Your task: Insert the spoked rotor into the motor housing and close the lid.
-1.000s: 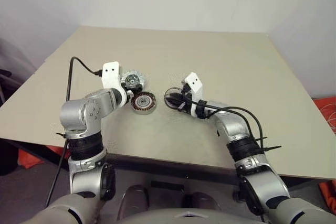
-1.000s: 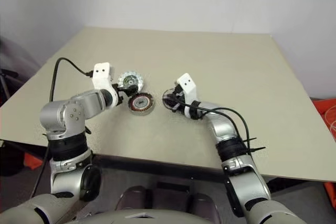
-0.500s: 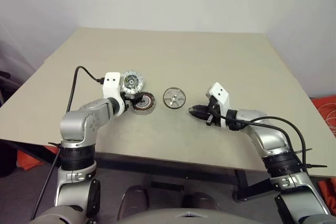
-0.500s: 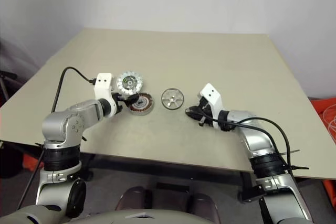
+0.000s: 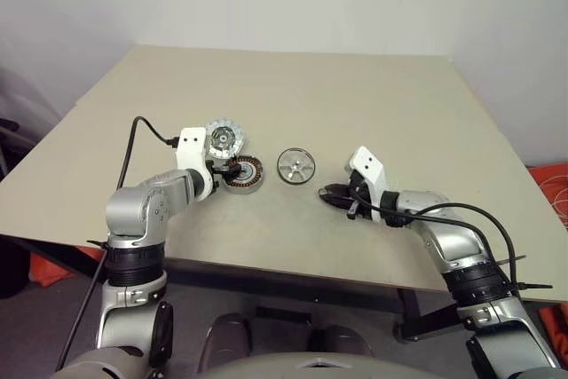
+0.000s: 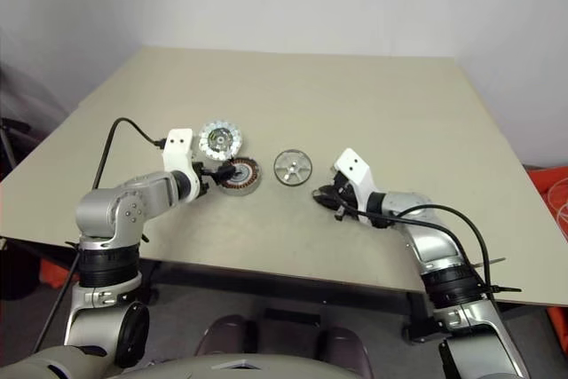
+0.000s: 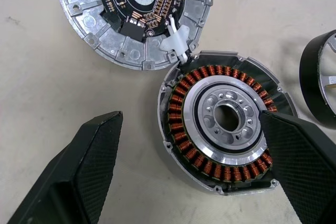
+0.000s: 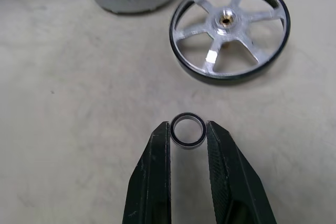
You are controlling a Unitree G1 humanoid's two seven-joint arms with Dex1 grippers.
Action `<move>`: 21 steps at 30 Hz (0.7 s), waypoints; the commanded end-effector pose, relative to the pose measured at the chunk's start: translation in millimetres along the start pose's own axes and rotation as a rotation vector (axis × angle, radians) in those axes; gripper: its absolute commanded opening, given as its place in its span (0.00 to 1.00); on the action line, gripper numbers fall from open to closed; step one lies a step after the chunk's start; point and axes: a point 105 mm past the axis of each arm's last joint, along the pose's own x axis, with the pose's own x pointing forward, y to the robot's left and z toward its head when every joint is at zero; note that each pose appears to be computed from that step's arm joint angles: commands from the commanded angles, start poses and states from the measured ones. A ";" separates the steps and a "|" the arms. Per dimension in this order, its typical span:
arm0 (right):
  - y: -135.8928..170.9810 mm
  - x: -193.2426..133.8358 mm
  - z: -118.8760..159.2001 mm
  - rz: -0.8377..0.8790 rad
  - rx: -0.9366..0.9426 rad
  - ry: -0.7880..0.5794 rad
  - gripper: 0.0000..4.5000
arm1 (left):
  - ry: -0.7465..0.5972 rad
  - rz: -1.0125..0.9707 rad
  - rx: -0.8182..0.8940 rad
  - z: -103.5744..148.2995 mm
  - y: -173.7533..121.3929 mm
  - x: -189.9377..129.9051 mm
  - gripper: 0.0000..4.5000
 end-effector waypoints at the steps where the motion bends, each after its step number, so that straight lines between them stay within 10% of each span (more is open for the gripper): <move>1: -4.5 -3.5 -2.1 -0.009 -0.022 0.008 0.14 | -0.043 0.000 0.014 10.9 -1.7 -4.5 0.98; 6: -3.6 -3.3 -9.4 0.002 -0.014 0.024 0.14 | -0.045 0.004 0.013 11.6 -0.4 -4.3 0.98; 16: -1.8 -0.4 -2.1 0.008 -0.068 -0.003 0.97 | -0.045 0.005 0.014 12.6 -0.2 -4.1 0.98; 21: -2.4 2.6 -0.4 -0.005 -0.061 -0.019 0.97 | -0.050 -0.018 -0.023 22.5 -8.6 -5.0 0.98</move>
